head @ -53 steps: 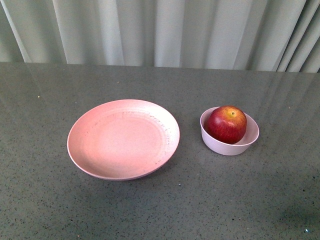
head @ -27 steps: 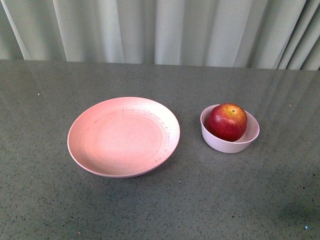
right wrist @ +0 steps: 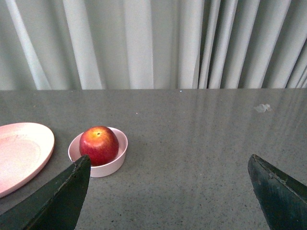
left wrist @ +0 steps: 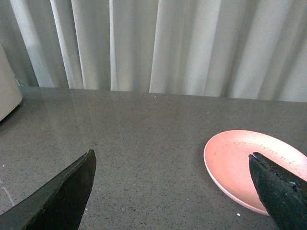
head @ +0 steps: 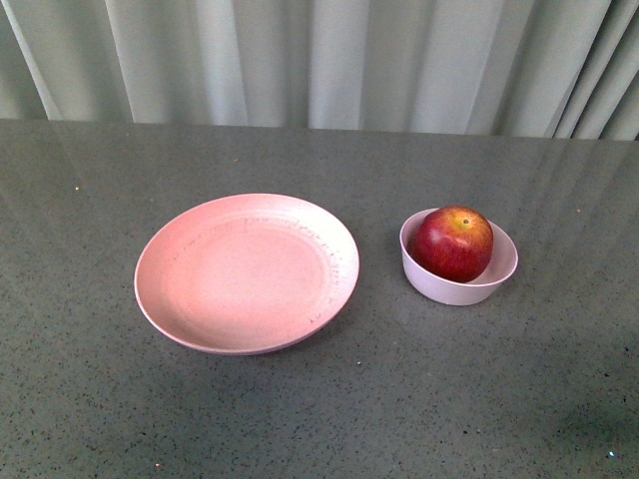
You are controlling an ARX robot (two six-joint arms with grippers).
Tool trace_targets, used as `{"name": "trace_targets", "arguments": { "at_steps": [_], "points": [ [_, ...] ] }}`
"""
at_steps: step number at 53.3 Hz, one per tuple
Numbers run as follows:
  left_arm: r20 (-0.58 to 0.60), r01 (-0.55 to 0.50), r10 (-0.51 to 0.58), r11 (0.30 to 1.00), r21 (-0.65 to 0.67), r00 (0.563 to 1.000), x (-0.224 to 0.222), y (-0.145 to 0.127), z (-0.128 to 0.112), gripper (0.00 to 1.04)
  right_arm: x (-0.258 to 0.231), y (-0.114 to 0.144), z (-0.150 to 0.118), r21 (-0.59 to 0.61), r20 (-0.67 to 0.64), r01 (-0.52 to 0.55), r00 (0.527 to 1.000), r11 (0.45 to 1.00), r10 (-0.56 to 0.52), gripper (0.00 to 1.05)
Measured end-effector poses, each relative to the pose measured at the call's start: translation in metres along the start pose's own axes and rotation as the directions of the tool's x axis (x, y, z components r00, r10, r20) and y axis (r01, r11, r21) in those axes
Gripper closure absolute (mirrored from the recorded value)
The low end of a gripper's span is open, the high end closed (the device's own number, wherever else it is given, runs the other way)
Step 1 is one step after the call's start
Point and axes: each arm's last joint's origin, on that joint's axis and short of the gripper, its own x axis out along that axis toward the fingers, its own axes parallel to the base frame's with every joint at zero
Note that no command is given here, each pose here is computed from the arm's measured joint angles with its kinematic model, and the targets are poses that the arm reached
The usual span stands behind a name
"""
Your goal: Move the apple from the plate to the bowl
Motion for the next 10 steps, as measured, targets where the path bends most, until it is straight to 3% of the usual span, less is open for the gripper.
{"name": "trace_targets", "arguments": {
  "at_steps": [10],
  "points": [
    [0.0,0.0,0.0,1.0,0.0,1.0,0.0,0.0,0.0,0.09,0.0,0.0,0.0,0.0,0.0,0.0,1.0,1.0,0.0,0.09]
  ]
}}
